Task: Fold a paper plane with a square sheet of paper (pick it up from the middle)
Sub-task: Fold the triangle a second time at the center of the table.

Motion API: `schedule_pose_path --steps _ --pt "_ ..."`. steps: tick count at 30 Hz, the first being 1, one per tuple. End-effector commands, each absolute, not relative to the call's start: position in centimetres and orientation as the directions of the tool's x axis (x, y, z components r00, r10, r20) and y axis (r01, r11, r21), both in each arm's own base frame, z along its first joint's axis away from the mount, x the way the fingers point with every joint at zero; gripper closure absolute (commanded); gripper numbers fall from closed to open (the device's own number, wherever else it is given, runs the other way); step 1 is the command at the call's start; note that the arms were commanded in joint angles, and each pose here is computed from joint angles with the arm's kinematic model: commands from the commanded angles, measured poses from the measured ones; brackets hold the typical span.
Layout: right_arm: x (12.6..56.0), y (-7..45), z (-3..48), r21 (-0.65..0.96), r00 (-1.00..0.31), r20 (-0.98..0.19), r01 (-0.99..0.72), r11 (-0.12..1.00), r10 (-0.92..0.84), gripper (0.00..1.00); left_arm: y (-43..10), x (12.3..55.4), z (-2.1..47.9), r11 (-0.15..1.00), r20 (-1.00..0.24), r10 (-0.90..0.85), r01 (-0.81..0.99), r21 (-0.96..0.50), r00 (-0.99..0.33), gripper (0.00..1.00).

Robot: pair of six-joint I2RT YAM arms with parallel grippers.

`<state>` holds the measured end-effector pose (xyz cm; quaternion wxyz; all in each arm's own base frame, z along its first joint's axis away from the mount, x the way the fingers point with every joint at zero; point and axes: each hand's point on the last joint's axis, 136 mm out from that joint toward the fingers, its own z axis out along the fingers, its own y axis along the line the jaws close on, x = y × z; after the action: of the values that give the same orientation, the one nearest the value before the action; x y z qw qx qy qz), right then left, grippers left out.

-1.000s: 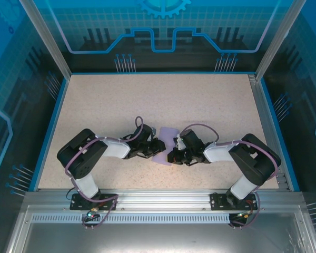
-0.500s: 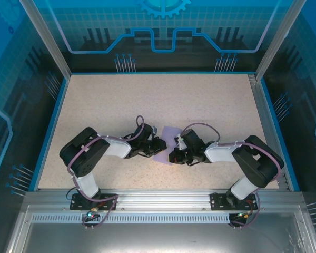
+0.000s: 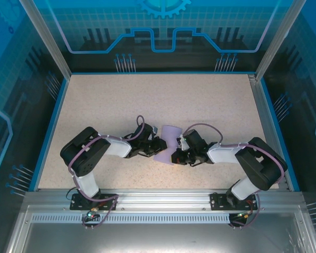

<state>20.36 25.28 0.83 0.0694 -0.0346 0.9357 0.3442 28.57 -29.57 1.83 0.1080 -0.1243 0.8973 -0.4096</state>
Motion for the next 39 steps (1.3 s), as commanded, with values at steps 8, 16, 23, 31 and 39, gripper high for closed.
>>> schedule_pose_path --steps 8,16,23,31,39 --pt "16.6 21.0 -3.4 0.509 -0.999 0.026 -0.003 0.861 -0.019 1.00 -25.6 30.1 -1.3 0.708 -0.092 -0.382 -0.227 -0.669 -0.920 0.80" --pt "16.9 21.4 -3.3 0.522 -0.999 0.032 -0.004 0.853 -0.024 1.00 -24.2 31.3 -1.1 0.714 -0.098 -0.402 -0.244 -0.657 -0.911 0.80" --pt "17.0 21.6 -2.8 0.530 -0.999 0.022 -0.014 0.848 -0.030 1.00 -23.8 32.6 0.5 0.708 -0.115 -0.398 -0.225 -0.669 -0.910 0.80" --pt "17.6 22.1 -2.2 0.540 -0.999 0.005 -0.032 0.841 -0.041 1.00 -25.1 32.5 5.5 0.658 -0.168 -0.359 -0.121 -0.743 -0.918 0.77" --pt "17.9 22.3 -2.1 0.542 -0.999 -0.002 -0.040 0.839 -0.046 0.99 -29.6 30.6 6.2 0.627 -0.170 -0.241 -0.019 -0.779 -0.956 0.77"
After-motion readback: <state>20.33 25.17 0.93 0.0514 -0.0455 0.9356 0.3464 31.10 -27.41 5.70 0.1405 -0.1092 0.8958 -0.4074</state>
